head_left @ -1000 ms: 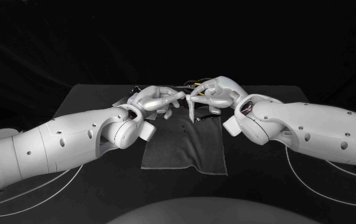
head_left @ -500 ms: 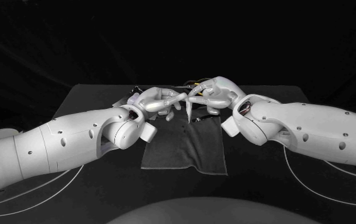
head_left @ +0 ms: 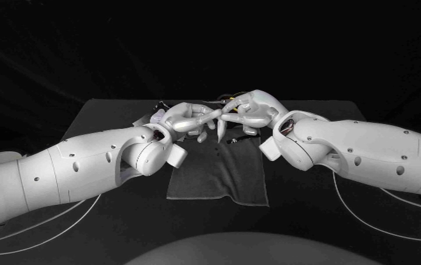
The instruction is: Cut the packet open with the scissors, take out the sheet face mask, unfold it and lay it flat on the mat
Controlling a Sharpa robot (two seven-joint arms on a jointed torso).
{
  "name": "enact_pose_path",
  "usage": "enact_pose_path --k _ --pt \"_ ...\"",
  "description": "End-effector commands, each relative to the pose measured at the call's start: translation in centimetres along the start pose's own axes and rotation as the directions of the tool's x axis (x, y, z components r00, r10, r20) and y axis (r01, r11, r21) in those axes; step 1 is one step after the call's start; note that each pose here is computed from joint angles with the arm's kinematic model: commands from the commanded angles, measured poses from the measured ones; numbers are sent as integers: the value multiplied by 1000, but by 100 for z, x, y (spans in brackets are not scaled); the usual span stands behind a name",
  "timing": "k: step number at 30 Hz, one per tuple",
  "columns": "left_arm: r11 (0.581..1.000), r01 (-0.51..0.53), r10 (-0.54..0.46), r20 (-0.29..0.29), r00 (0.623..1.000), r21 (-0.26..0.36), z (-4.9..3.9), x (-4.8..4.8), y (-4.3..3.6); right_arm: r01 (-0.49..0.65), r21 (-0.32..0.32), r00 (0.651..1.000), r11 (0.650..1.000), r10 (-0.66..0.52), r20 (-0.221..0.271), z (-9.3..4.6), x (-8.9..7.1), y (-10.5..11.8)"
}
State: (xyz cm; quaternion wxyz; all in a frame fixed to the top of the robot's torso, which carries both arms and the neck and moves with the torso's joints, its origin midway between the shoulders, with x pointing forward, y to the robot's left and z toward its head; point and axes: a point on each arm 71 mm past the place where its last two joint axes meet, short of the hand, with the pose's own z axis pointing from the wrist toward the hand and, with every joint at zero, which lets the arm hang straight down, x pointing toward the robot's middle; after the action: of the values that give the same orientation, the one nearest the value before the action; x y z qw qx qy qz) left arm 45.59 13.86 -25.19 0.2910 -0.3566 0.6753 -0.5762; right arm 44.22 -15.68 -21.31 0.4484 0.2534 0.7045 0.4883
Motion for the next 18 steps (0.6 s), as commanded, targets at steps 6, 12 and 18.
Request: enact_pose_path --k 6,12,18 --pt "999 35 -35 -21 999 23 2 30 -27 9 3 1000 1000 -9 -8 9 9 1" --pt "999 38 -37 -11 999 22 0 14 -24 10 4 1000 1000 -10 -7 11 4 -3" --pt "999 37 -37 -3 999 19 -4 -2 -20 10 5 1000 1000 -10 -5 9 -2 -5"
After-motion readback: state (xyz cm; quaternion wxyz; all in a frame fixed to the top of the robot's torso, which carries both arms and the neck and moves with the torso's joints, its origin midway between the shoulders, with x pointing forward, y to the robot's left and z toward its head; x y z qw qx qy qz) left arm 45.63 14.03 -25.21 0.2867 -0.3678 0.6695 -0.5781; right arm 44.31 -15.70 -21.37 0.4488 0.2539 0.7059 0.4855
